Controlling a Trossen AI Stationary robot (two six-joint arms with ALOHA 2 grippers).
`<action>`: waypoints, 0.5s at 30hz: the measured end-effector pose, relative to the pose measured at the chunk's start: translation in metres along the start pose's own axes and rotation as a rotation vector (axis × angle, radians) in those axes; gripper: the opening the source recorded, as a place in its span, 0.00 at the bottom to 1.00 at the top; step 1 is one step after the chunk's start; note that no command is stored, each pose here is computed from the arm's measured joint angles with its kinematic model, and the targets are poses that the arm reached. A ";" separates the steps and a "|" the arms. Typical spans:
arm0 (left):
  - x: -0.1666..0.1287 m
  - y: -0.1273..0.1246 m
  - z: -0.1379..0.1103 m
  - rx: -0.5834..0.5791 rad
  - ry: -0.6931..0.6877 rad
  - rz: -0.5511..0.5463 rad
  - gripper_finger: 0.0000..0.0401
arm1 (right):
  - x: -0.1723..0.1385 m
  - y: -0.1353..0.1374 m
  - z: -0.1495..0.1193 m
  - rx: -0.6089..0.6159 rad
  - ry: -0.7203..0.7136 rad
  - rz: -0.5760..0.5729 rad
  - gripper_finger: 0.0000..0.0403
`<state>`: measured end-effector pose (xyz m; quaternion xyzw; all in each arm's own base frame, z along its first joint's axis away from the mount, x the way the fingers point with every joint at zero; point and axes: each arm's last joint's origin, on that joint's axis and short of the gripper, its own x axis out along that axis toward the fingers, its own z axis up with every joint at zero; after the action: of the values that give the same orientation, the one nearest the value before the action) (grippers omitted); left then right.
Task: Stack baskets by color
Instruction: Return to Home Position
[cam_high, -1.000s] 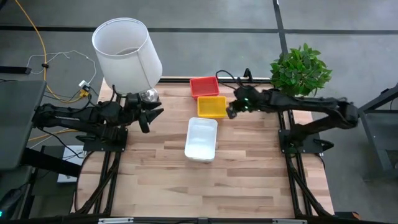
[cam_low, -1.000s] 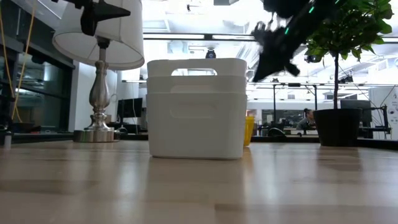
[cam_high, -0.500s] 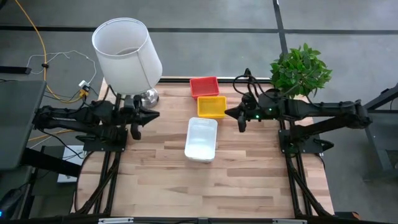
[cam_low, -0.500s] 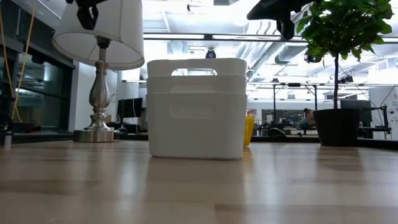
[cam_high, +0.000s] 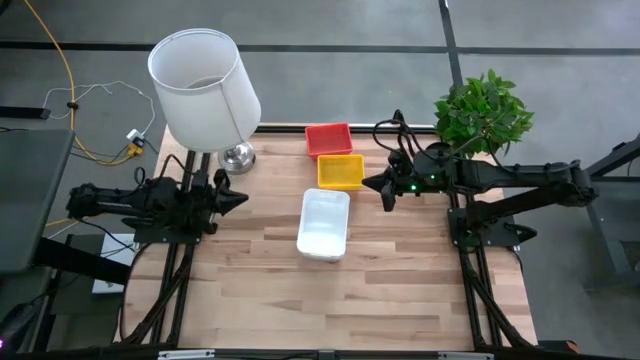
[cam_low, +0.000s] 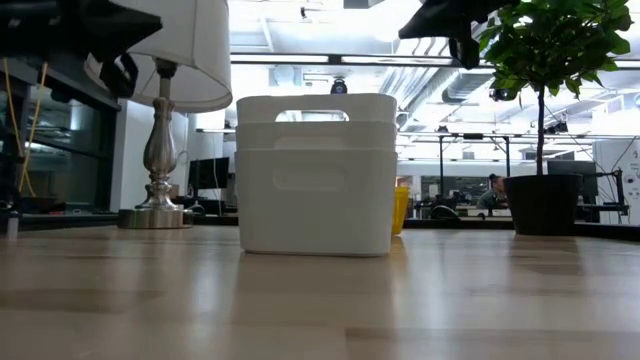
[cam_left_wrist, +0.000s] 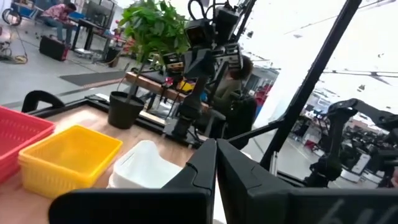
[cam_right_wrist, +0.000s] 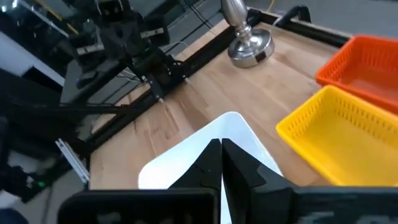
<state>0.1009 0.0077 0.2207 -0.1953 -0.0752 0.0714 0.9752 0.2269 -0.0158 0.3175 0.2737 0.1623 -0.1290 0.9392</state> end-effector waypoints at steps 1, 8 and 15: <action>-0.002 0.002 -0.004 -0.001 -0.004 -0.002 0.00 | 0.000 0.000 0.000 0.022 0.001 -0.001 0.00; -0.013 0.010 -0.019 -0.006 -0.031 0.000 0.00 | 0.000 0.000 0.000 0.097 0.008 0.008 0.00; -0.010 0.018 -0.040 -0.027 0.014 0.019 0.00 | -0.001 0.002 -0.001 0.100 0.046 0.066 0.00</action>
<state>0.0964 0.0079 0.1754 -0.2094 -0.0674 0.0783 0.9723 0.2268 -0.0130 0.3178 0.3284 0.1679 -0.0995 0.9242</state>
